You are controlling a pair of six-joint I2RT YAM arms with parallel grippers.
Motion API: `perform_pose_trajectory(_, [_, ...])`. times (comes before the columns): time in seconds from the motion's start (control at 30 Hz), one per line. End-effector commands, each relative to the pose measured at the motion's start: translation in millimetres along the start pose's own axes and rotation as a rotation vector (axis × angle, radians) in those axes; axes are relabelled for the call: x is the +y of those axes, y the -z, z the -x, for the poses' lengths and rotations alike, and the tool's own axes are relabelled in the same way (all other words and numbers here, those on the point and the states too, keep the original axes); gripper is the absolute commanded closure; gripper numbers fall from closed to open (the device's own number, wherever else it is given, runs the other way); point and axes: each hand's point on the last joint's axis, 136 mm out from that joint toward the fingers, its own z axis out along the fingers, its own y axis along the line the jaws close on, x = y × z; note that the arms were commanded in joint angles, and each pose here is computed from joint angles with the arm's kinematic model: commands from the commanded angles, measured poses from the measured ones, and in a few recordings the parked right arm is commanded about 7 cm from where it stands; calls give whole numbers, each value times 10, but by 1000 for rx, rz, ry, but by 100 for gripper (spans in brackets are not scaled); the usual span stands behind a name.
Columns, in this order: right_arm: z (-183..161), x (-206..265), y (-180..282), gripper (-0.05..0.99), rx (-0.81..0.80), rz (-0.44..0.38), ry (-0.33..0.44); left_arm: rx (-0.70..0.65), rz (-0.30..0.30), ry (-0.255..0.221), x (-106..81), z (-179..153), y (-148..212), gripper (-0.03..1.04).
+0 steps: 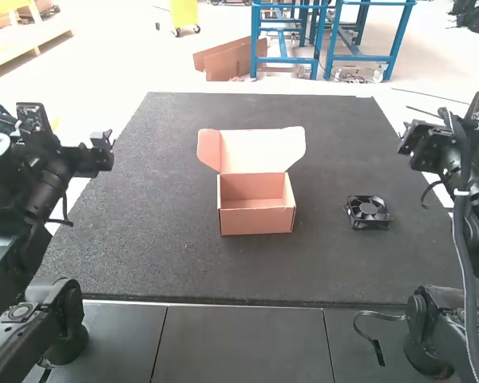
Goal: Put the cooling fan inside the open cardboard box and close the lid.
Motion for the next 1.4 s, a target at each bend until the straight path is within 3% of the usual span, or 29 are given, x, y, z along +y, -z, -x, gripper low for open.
perform_pose_trajectory(0.0, [210,-48,-41,2,8,-44,-31,11,29,-1,52,252,-115,5])
perform_pose_trajectory(0.23, [179,-136,-115,2,152,-114,-46,151,41,16,84,363,-378,5])
perform_pose_trajectory(0.3, [107,-170,-137,2,232,-140,-33,192,49,42,95,408,-429,5])
perform_pose_trajectory(0.43, [142,-111,-188,2,324,-117,14,281,114,60,204,429,-516,5])
perform_pose_trajectory(0.6, [337,-110,-364,3,325,-127,0,343,94,66,155,446,-565,5])
perform_pose_trajectory(0.73, [54,-172,-509,3,484,-155,13,382,80,65,107,335,-589,5])
perform_pose_trajectory(1.07, [-703,-394,-689,3,832,-154,169,650,55,51,8,-236,-536,5])
perform_pose_trajectory(1.23, [-1099,-571,-652,3,992,-145,218,686,43,21,-2,-274,-512,5])
perform_pose_trajectory(1.37, [-1322,-720,-585,3,1102,-156,173,713,36,4,-4,-351,-515,5])
